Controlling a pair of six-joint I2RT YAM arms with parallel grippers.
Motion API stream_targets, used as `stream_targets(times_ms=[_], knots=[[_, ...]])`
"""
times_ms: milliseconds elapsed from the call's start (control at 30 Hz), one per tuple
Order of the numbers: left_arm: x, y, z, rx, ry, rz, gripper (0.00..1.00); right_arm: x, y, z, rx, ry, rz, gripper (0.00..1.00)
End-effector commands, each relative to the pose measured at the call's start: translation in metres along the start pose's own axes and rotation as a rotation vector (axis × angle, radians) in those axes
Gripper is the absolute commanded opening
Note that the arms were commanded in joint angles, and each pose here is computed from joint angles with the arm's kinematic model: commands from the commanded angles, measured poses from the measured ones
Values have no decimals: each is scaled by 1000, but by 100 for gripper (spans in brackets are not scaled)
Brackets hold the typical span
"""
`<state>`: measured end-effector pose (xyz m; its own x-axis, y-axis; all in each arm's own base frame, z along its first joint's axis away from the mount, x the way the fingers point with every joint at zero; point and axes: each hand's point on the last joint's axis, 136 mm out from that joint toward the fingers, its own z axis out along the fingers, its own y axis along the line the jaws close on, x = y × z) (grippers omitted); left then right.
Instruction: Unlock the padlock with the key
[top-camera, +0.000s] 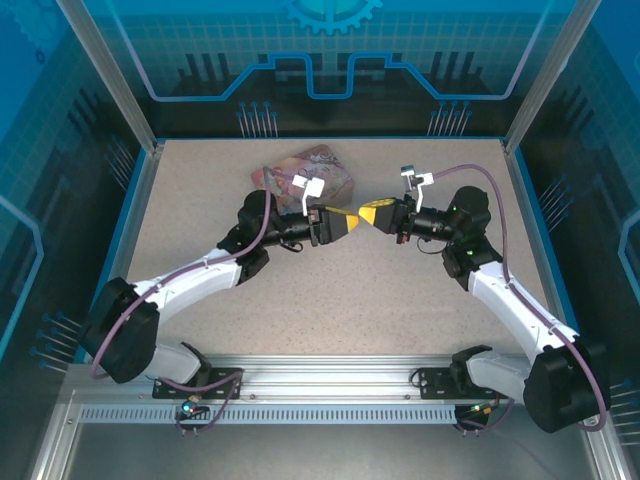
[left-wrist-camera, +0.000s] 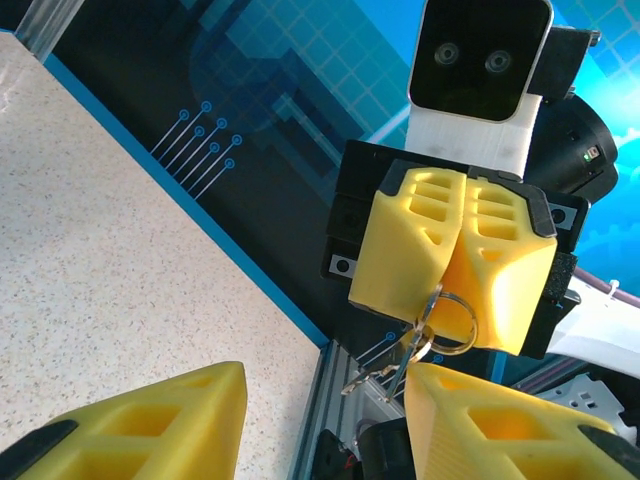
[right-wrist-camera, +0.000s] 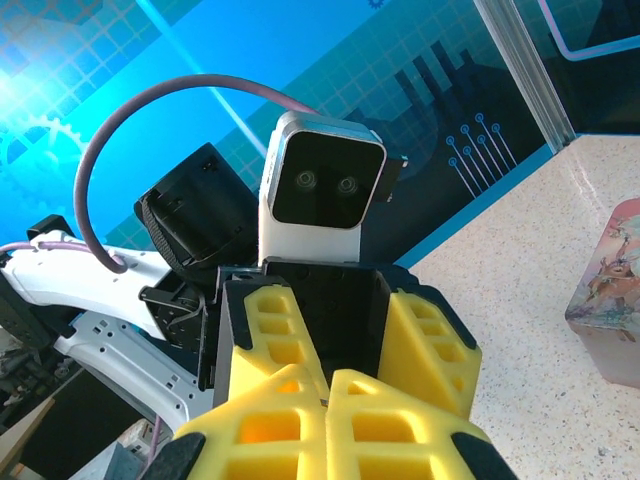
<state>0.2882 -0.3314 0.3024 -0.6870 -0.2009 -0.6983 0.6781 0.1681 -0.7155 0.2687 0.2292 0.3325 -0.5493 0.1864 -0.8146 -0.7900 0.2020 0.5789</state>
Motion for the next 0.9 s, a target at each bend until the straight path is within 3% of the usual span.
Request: stream_targets(times_ms=[0, 200, 367, 467, 600, 867], knots=[[-4, -13, 4, 61, -7, 27, 44, -12, 10, 0, -15, -21, -29, 0], [-7, -17, 4, 73, -14, 45, 31, -11, 10, 2, -21, -15, -23, 0], [-8, -20, 3, 79, -18, 55, 26, -11, 12, 3, -29, -12, -24, 0], [-8, -20, 3, 81, -19, 57, 34, -9, 10, 4, -29, -8, -18, 0], [-9, -22, -1, 74, -28, 77, 35, -10, 12, 2, -27, -10, -21, 0], [-14, -42, -35, -8, -69, 277, 47, -15, 16, -10, -7, -5, -41, 0]])
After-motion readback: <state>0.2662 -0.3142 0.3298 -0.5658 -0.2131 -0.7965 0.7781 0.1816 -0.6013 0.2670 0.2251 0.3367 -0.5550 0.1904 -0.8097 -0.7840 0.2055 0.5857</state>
